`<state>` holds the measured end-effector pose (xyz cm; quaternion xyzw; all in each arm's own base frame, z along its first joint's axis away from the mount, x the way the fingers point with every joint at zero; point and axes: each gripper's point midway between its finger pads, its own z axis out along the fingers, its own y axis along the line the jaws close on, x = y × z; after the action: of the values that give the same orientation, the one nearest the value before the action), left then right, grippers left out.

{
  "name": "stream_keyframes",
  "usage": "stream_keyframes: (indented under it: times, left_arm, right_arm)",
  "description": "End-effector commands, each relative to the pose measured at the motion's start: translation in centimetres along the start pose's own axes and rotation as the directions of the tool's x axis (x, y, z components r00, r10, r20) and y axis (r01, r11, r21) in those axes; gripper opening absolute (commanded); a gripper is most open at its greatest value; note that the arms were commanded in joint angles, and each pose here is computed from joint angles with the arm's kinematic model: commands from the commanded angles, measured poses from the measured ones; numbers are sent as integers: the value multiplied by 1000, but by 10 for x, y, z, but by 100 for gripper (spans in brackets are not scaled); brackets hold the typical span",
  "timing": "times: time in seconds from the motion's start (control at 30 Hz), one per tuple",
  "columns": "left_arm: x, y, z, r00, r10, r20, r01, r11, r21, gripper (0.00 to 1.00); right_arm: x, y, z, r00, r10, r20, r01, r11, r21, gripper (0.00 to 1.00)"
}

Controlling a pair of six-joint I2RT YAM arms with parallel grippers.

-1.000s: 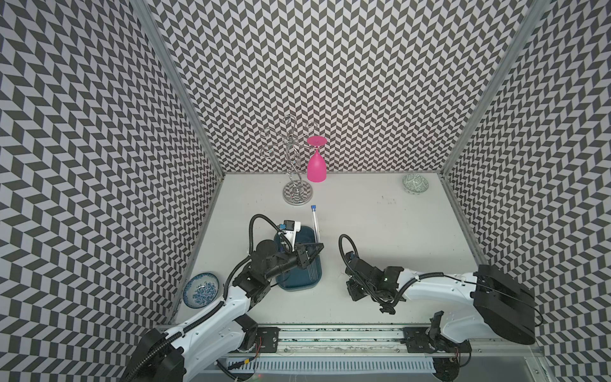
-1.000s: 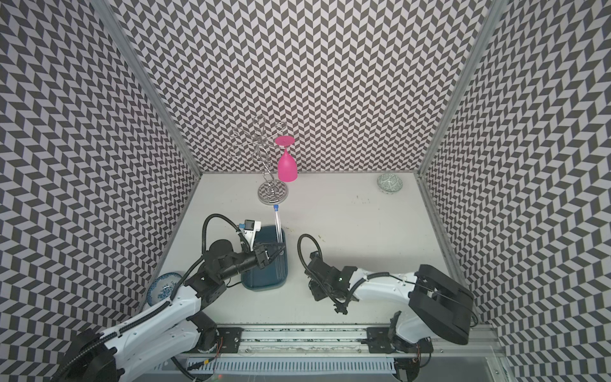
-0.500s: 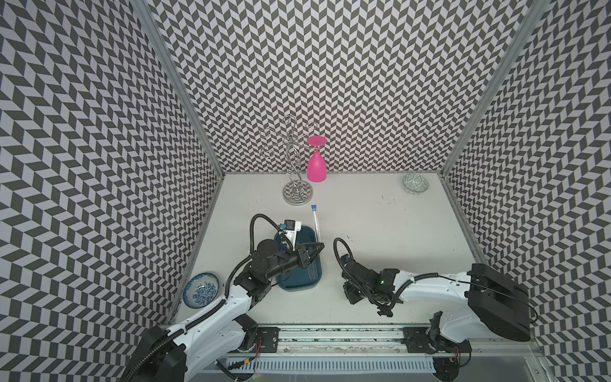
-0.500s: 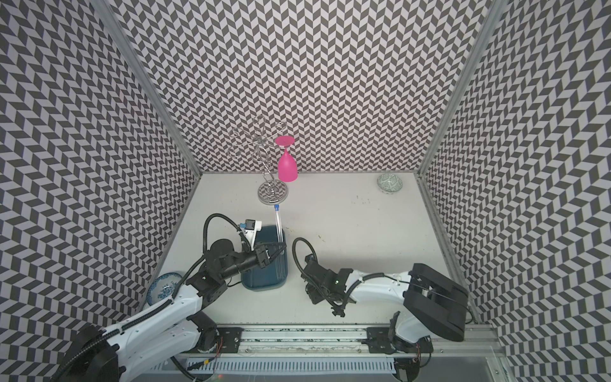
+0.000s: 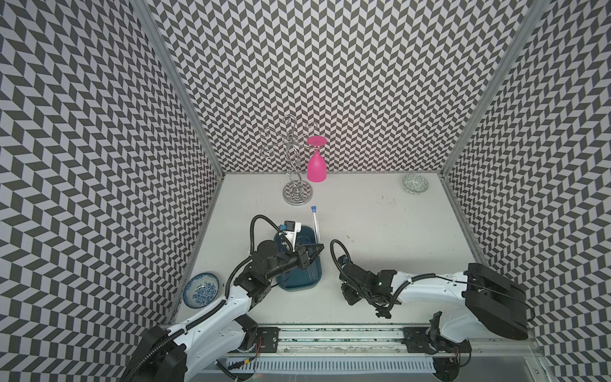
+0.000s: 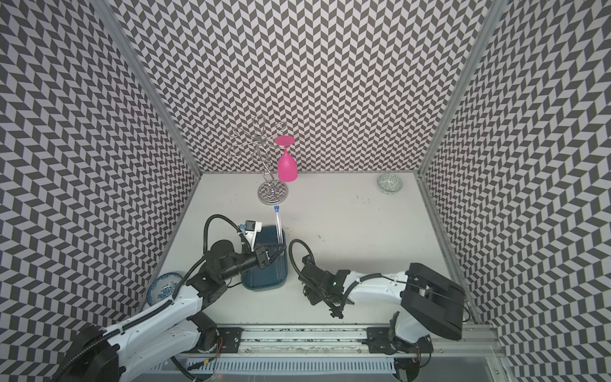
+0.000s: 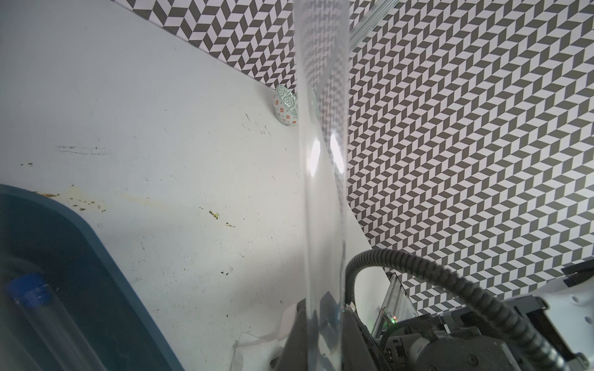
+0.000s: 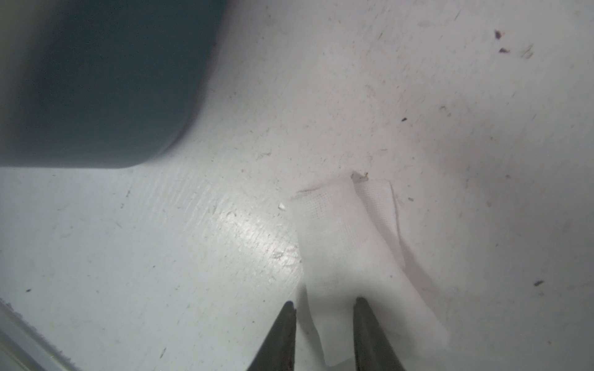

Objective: Wipe the exteriors of test tubes
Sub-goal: Pick up the cleaning item at the center of the board.

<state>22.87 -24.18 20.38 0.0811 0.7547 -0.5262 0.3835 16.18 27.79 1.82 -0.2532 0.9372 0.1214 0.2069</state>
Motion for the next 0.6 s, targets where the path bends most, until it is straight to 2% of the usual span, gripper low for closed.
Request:
stream_keyframes:
  times: [0.0,0.17,0.3,0.37,0.57]
  left_arm:
    - [-6,-5,-4,999,12,34,-13,1000,18,17]
    - [-8,-4,-7,999,14,50,-14,1000,13,17]
    - [-7,-5,-7,999,16,49,-16,1000,14,17]
    - [-8,-5,-8,999,16,51,-17,1000,15,17]
    - [-8,-4,-9,998,19,53,-20,1000,13,17]
  right_arm:
    - [41,-27,13,989,-33,-142,52,990,129,27]
    - [51,-37,19,980,-44,-193,86,973,215,18]
    - [51,-40,20,980,-33,-196,81,966,244,7]
    - [44,-36,17,986,-21,-164,59,971,233,1]
    - [-7,-10,-12,997,74,25,-76,995,62,0]
